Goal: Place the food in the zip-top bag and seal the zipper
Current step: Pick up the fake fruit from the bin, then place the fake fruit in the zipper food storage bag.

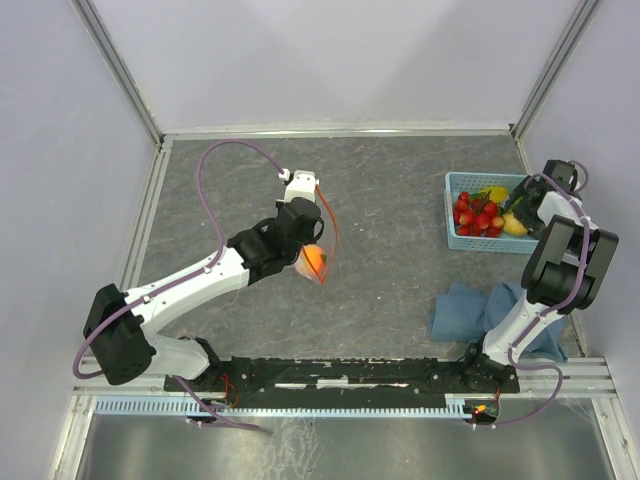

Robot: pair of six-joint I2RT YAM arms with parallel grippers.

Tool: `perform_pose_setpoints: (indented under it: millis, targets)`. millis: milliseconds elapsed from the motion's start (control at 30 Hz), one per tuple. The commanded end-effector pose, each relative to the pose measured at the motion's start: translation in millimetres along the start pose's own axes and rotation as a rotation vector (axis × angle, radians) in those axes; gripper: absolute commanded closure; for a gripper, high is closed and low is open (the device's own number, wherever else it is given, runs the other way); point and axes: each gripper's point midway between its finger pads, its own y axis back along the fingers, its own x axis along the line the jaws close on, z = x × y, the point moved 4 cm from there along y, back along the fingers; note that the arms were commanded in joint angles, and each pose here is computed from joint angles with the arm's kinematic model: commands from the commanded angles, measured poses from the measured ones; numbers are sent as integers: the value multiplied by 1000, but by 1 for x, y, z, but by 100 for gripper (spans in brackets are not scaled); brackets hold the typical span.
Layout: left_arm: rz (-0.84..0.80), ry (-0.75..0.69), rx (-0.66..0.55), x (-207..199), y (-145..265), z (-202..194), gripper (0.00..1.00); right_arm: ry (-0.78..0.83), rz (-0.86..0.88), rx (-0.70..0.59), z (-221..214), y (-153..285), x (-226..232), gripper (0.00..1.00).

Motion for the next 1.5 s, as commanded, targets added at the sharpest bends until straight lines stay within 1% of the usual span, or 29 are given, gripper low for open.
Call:
perform_pose_setpoints:
  millis: [0,100,167,267,367,500,633,867,1033,1267,1367,1467]
  targets:
    - [-17,29,-41,1,7,13,97,-2,54,-9,6,-4,10,5]
    - [-19,30,-41,1,7,13,97,-2,42,14,2,-8,7,5]
    - [-20,30,-40,1,8,13,97,-2,39,19,0,-9,6,7]
    - [-24,33,-41,1,8,14,97,-1,51,12,1,-6,7,14]
    - [-27,38,-48,2,10,16,97,-7,60,-32,10,7,9,20]
    - [-22,42,-60,3,13,20,97,-21,65,-86,22,29,10,32]
    - [-29,47,-70,3,15,23,97,-50,77,-128,25,52,11,37]
    - [-29,36,-88,5,19,30,97,-71,129,-192,21,95,14,38]
    - [-45,30,-91,2,18,31,97,-30,228,-226,6,131,35,39]
    - [-45,1,-72,-2,11,28,97,85,404,-211,-37,167,75,39]
    - [-40,-8,-65,-3,8,28,97,154,536,-184,-62,182,98,40]
    - [-66,-9,-57,-8,6,28,97,223,673,-183,-80,201,118,41]
